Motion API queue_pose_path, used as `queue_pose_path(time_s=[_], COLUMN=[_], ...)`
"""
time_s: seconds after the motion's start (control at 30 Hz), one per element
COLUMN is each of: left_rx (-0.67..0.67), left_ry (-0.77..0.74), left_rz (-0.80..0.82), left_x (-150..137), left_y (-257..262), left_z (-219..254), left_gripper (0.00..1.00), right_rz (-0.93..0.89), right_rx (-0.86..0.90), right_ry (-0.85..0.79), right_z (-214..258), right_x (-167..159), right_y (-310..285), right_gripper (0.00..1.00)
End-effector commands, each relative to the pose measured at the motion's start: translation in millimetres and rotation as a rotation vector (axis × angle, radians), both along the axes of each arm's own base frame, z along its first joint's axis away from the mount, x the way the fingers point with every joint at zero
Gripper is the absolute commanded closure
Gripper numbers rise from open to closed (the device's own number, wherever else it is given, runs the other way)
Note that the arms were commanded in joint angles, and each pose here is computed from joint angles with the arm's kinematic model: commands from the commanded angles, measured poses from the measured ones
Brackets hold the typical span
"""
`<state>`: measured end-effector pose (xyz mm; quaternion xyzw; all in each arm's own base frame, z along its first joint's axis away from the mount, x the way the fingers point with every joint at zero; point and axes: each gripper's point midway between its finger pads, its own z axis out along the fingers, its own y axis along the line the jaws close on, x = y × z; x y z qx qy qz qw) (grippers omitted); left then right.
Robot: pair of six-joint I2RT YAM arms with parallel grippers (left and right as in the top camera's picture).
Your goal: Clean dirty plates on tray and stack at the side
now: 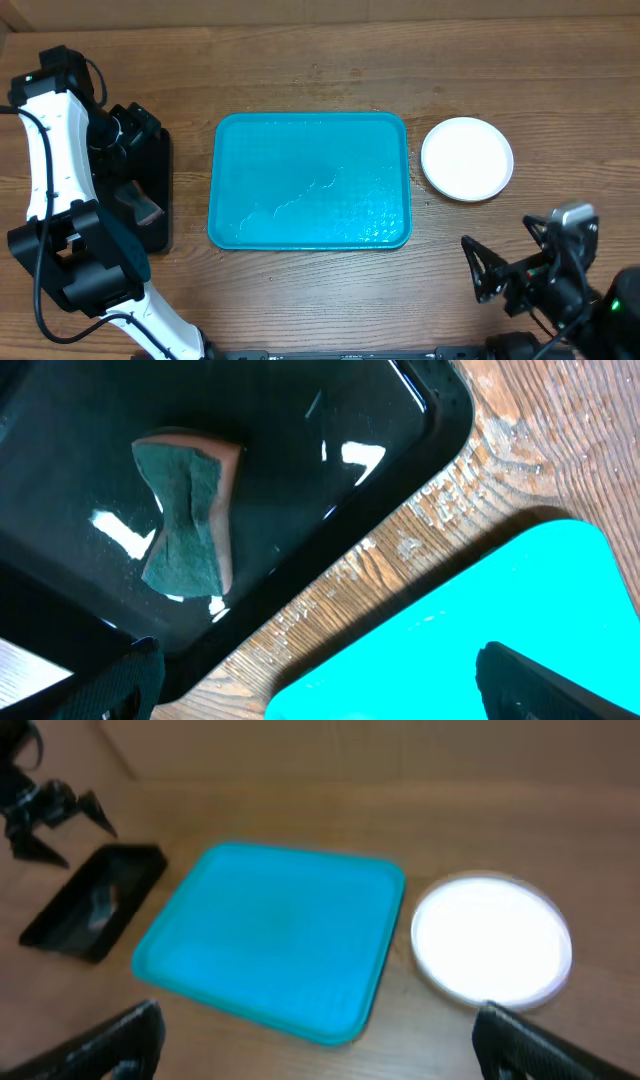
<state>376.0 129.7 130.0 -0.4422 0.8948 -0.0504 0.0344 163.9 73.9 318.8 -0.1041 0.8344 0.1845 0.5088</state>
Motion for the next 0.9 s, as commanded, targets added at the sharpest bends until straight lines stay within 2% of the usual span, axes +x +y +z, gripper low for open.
queue_pose_path(time_s=[0.0,0.17,0.37,0.87], left_rx=[0.007,0.007,0.007,0.007], left_ry=[-0.029,-0.029,-0.029,-0.029], left_rz=[0.006,0.006,0.006,0.006], left_x=[4.5,4.5,4.5,4.5], left_y=[-1.7,-1.7,-1.7,-1.7], left_z=[9.5,9.4,9.5,9.5], left_gripper=[0.00,0.00,0.00,0.00], right_rz=[0.001,0.000,0.004,-0.106], right_rx=[0.008,0.026,0.045,0.045], right_ry=[-0.085,-0.251,-0.370,-0.554], right_z=[-30.4,-59.7,-95.1,-113.1], right_x=[1.6,16.0,37.8,70.1], right_y=[0.2,1.7,4.9,-9.8], right_gripper=[0.00,0.00,0.00,0.00])
